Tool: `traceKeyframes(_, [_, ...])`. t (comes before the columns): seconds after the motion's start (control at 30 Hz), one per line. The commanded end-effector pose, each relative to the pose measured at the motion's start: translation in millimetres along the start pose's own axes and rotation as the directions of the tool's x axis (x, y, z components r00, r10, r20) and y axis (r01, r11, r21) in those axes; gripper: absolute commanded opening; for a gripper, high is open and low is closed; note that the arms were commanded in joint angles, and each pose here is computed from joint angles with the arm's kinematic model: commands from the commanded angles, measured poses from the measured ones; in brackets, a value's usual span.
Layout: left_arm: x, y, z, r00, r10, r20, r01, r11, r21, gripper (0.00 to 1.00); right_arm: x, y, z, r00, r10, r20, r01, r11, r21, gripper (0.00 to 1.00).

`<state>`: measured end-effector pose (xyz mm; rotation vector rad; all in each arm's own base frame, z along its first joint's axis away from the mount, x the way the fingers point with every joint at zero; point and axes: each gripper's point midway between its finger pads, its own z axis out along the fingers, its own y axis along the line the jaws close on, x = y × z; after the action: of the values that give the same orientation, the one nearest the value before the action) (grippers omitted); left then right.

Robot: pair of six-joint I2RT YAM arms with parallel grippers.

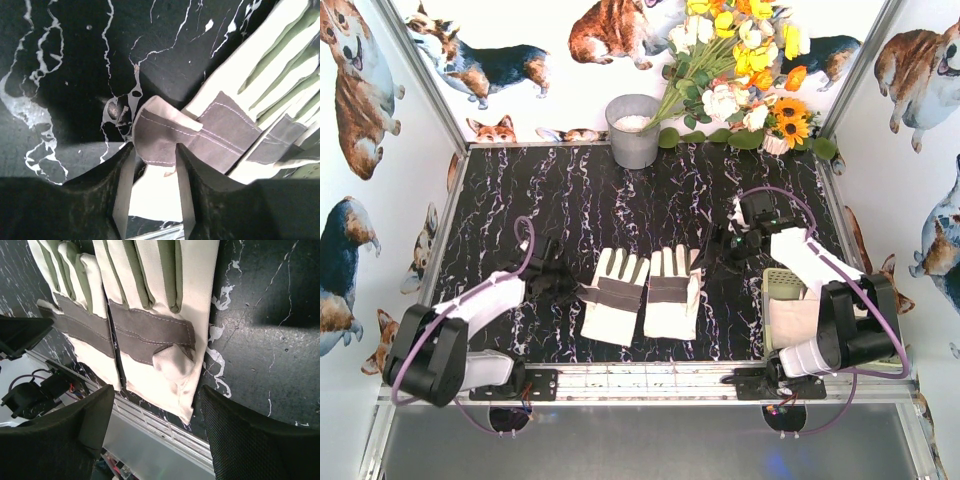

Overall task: Put the gloves into the storage basket
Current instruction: Move the glove to the center of the board, then pair the glove with the glove.

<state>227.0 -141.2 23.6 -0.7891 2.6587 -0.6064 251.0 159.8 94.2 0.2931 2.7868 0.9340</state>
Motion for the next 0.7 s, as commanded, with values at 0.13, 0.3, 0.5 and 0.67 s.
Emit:
traceKeyframes(0.13, [-18,-3,-8,0.995,0.003,0.099,-0.009,0.998,0.065,0.54,-9,13,-11,0.997,-0.042,0.067,0.045,0.998,-0.044,0.71])
traceKeyframes(0.3, [-25,-2,3,0.997,0.055,0.056,-0.061,0.993,0.105,0.55,-9,15,-11,0.997,-0.044,0.057,0.047,0.997,-0.054,0.71])
traceKeyframes(0.5, [-29,-8,17,0.995,0.095,0.02,-0.097,0.983,0.153,0.5,-6,8,-10,0.999,-0.037,0.028,0.037,0.999,-0.011,0.72])
traceKeyframes(0.67, [-21,-3,22,0.995,0.097,-0.021,-0.093,0.985,0.148,0.43,1,1,-5,1.0,-0.017,-0.019,0.017,0.999,0.045,0.73])
